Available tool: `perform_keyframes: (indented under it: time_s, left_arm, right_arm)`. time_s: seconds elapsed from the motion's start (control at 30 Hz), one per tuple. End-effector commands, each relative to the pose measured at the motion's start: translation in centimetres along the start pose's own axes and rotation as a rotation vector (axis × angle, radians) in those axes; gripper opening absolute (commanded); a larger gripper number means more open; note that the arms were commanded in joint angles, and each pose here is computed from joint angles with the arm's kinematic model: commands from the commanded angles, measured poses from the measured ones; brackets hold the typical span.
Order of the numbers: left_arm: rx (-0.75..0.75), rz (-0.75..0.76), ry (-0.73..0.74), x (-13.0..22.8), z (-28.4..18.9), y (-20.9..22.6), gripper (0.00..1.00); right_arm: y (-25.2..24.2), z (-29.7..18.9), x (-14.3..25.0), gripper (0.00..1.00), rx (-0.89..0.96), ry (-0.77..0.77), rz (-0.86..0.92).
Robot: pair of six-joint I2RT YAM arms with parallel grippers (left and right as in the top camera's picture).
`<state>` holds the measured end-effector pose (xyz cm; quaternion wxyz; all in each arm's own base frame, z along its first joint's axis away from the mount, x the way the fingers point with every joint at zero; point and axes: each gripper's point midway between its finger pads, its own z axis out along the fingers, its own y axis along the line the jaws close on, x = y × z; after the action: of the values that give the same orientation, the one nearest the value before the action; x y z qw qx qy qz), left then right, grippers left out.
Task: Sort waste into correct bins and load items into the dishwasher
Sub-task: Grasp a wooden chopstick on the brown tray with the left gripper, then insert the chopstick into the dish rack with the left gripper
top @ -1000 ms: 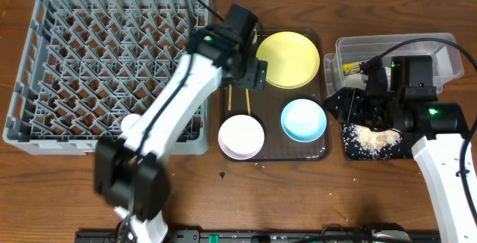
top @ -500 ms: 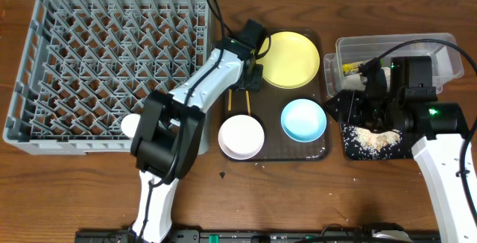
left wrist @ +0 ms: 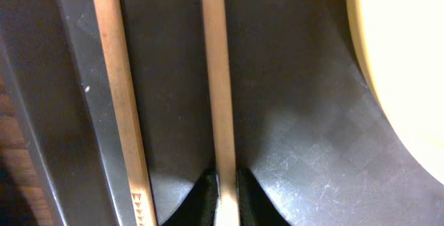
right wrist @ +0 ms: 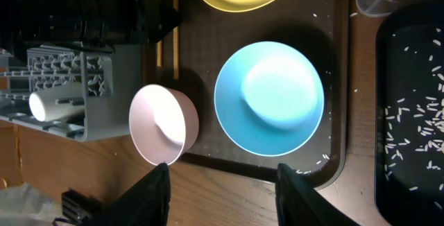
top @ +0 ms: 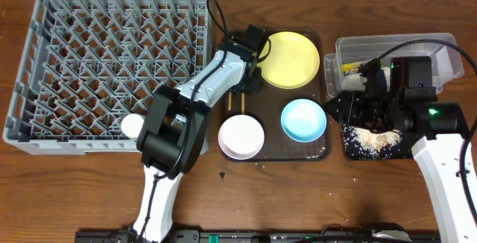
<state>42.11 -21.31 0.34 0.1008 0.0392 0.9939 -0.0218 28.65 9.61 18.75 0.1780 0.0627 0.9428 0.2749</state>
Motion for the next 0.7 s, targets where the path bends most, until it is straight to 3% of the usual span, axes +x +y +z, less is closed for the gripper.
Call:
perform_keyframes:
  time_s: [0.0, 0.23, 0.4, 0.5, 0.67]
  left_arm:
    - [-0.037, -0.002, 0.046, 1.2, 1.6, 0.8, 0.08]
    - [-0.024, -0.014, 0.01, -0.3, -1.3, 0.8, 0.08]
    - [0.006, -0.044, -0.079, -2.6, -8.3, 1.7, 0.08]
    - [0.005, -0.067, -0.104, -2.2, -12.5, 3.2, 0.08]
    - [-0.061, -0.073, -0.079, -0.9, -15.3, 6.9, 0.08]
  right_arm:
    - [0.3, -0.7, -0.5, 0.45, -0.004, -0.023, -0.023]
    - [0.2, -0.7, -0.1, 0.42, 0.001, -0.009, -0.016]
    - [0.1, -0.7, 0.0, 0.42, 0.002, -0.007, -0.014]
    - [0.1, -0.7, 0.0, 0.42, 0.002, -0.007, -0.014]
    - [0.1, -0.7, -0.1, 0.42, 0.002, -0.007, -0.014]
